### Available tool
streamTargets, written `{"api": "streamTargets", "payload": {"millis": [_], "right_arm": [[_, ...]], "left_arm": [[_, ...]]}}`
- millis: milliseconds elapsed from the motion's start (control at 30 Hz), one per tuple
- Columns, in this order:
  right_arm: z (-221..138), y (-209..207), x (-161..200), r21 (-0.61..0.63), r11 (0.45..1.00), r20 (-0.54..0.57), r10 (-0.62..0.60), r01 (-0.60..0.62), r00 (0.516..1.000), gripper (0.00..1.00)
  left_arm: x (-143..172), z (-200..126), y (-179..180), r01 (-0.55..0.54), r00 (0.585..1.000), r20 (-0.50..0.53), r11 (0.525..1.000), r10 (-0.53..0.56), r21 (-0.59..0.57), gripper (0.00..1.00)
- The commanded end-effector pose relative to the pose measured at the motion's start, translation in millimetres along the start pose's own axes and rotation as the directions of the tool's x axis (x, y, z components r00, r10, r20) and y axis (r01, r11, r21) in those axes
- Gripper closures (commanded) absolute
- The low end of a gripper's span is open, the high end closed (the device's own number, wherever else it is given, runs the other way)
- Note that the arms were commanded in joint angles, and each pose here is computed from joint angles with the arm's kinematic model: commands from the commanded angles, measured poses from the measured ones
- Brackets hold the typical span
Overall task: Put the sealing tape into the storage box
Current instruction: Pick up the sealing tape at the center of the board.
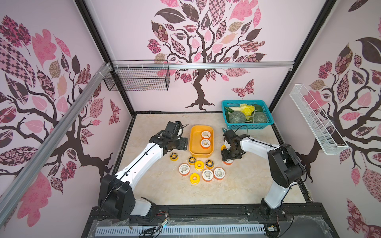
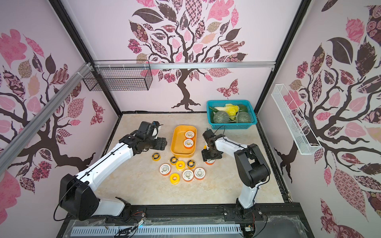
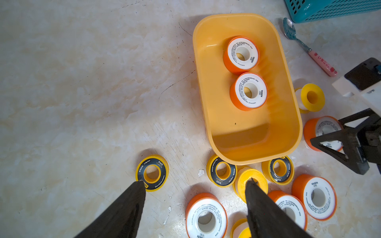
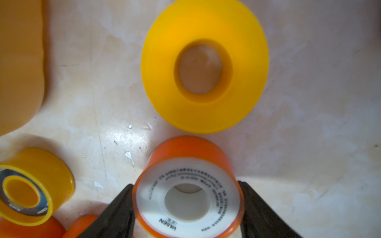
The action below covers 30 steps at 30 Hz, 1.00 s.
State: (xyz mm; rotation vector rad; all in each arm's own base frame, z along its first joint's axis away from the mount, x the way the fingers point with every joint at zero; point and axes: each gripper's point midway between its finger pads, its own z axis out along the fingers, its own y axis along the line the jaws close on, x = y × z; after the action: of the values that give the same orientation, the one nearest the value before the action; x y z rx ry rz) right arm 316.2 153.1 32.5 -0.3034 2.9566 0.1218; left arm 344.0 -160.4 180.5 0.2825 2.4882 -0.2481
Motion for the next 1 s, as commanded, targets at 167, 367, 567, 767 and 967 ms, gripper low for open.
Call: {"api": "streamTargets", "payload": {"millis": [167,367,567,767,967], "right_arm": [[-28,10,-16,-0.035,0.999,0.073,-0.011,0.013,0.997,0.26],[-52,16,-23,-0.074,0.997,0.12,-0.009,0.018,0.993,0.25],[-73,26,-28,-0.135,0.99,0.149,-0.008,0.029,0.989,0.25],[-95,45,-38,-0.226,0.972,0.183,-0.027,0.069,0.983,0.25],[-112,62,-50,-0.308,0.946,0.208,-0.033,0.098,0.978,0.25]], "left_arm": [[-3,4,0,-0.001,1.0,-0.011,1.0,0.001,-0.002,0.19],[-2,7,0,0.012,1.0,-0.02,1.0,-0.012,-0.003,0.19],[4,16,4,0.036,0.998,-0.058,0.999,-0.037,-0.022,0.19],[7,33,1,0.13,0.982,-0.135,0.991,-0.132,-0.021,0.22],[4,63,-3,0.217,0.966,-0.14,0.976,-0.217,-0.017,0.32]]}}
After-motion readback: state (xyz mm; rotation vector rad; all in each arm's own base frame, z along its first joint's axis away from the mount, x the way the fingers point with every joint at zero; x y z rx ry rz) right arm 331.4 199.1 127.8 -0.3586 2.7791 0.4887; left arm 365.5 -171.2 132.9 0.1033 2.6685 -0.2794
